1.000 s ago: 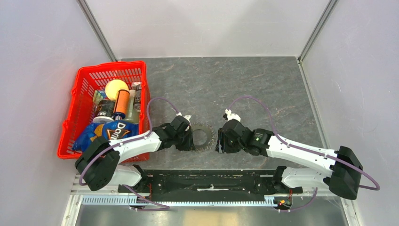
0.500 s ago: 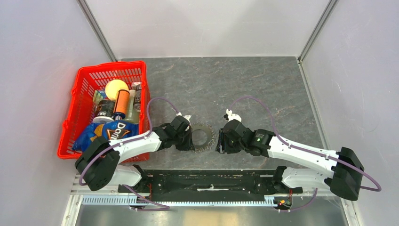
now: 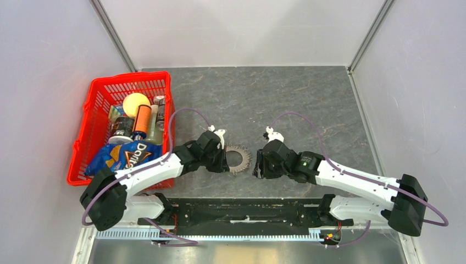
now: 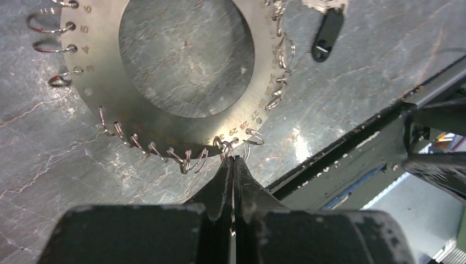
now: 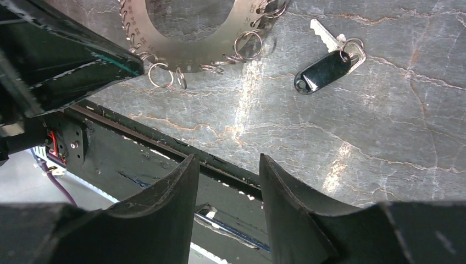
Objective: Put the keys on the keyring
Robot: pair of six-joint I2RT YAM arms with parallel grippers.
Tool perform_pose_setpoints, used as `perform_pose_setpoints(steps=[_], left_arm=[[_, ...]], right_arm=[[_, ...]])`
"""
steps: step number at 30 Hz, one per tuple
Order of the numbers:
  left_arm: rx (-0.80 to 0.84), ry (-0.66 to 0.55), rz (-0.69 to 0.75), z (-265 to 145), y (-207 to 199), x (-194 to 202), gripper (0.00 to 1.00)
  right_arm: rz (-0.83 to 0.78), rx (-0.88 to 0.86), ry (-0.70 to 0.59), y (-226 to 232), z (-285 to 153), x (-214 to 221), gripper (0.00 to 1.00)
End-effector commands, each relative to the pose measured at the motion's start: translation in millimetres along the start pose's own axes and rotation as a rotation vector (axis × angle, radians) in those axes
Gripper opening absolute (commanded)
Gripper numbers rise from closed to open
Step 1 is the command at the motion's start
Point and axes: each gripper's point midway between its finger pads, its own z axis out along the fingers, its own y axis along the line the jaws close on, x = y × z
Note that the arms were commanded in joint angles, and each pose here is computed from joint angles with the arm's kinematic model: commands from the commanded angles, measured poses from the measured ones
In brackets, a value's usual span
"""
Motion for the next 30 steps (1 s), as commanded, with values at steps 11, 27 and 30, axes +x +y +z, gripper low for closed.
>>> perform_pose_setpoints(steps=[11, 27, 30], left_arm=[[0.142, -0.111, 0.178, -48.4, -41.6, -33.4, 0.02], [0.253, -0.198, 0.289, -85.2, -69.8, -51.0, 0.02], [0.268, -0.211, 0.311, -92.1, -74.0, -53.6, 0.02]], right_arm=[[-0.068, -0.066, -0.096, 18.9, -28.4, -30.0, 0.52], [-0.288, -0.26, -0.106, 62.9, -62.7, -47.9, 0.52], [-0.332, -0.304, -0.127, 72.2, -70.3, -53.3, 0.51]])
